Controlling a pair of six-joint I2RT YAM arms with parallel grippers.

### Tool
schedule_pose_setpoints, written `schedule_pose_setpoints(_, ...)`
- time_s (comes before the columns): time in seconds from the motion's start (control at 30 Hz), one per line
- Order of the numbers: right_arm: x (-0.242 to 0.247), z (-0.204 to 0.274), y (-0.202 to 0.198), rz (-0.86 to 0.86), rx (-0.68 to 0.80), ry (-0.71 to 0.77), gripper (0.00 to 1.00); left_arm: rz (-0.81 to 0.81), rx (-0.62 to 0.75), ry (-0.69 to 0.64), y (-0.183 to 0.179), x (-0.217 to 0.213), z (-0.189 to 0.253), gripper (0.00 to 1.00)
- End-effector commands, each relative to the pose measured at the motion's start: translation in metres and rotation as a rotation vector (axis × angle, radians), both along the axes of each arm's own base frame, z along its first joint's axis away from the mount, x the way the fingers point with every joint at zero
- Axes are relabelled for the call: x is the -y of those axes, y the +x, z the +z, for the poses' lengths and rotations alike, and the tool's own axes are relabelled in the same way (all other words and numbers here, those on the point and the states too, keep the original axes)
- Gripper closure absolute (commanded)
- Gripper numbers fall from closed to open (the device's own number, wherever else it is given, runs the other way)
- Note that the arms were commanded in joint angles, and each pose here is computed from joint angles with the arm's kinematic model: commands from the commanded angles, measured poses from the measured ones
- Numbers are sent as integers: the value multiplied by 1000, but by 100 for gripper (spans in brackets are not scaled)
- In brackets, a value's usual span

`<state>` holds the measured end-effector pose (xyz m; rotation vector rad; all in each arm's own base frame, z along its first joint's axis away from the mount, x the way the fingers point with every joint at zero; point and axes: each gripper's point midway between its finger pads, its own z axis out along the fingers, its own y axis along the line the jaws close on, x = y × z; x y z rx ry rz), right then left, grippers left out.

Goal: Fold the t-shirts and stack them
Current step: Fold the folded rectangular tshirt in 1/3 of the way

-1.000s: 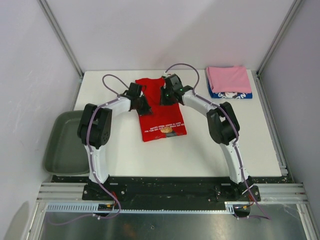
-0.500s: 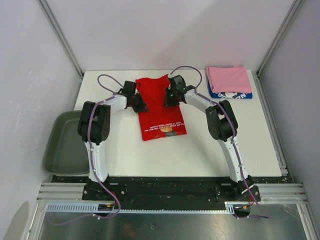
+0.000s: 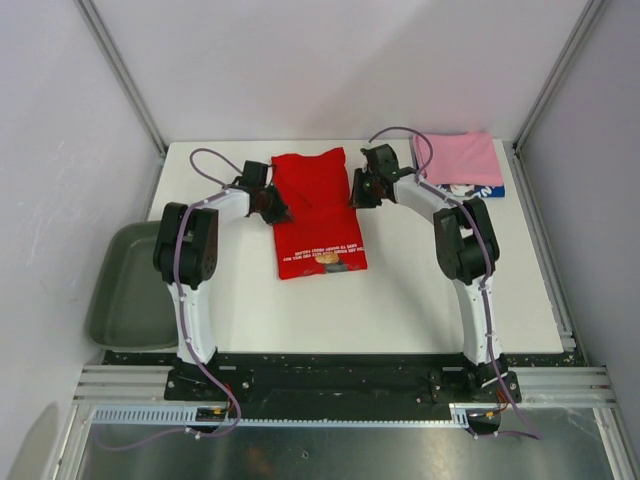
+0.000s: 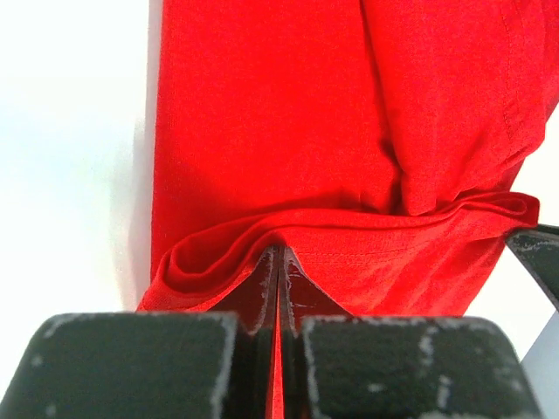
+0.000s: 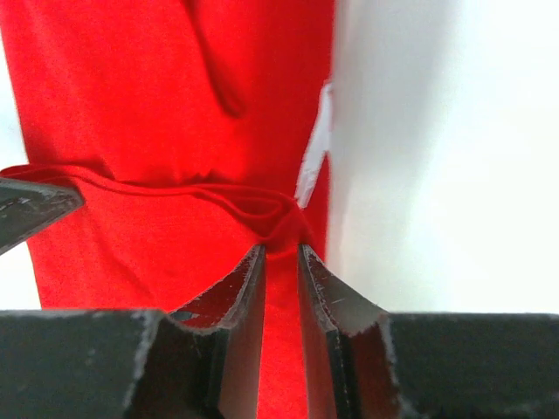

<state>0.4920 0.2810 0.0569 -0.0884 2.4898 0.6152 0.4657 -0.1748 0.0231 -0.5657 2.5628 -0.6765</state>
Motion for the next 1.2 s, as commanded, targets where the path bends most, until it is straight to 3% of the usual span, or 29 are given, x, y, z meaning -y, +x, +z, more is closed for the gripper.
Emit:
schedule_pose_setpoints(0.0, 5, 11, 6, -2, 35, 30, 75, -5, 4, 34, 4, -12, -9, 100)
schedule_pose_setpoints(0.6, 36, -45, -1, -101, -140, -119, 73, -4, 57, -14, 22, -22, 15, 98)
schedule_pose_setpoints(0.87, 37, -46, -4, -102, -147, -125, 71, 11, 82, -19, 25, -32, 28, 98)
schedule_pose_setpoints(1.17, 36, -53, -9, -96, -163, -123, 71, 53, 58, 1, 30, -55, 12, 98)
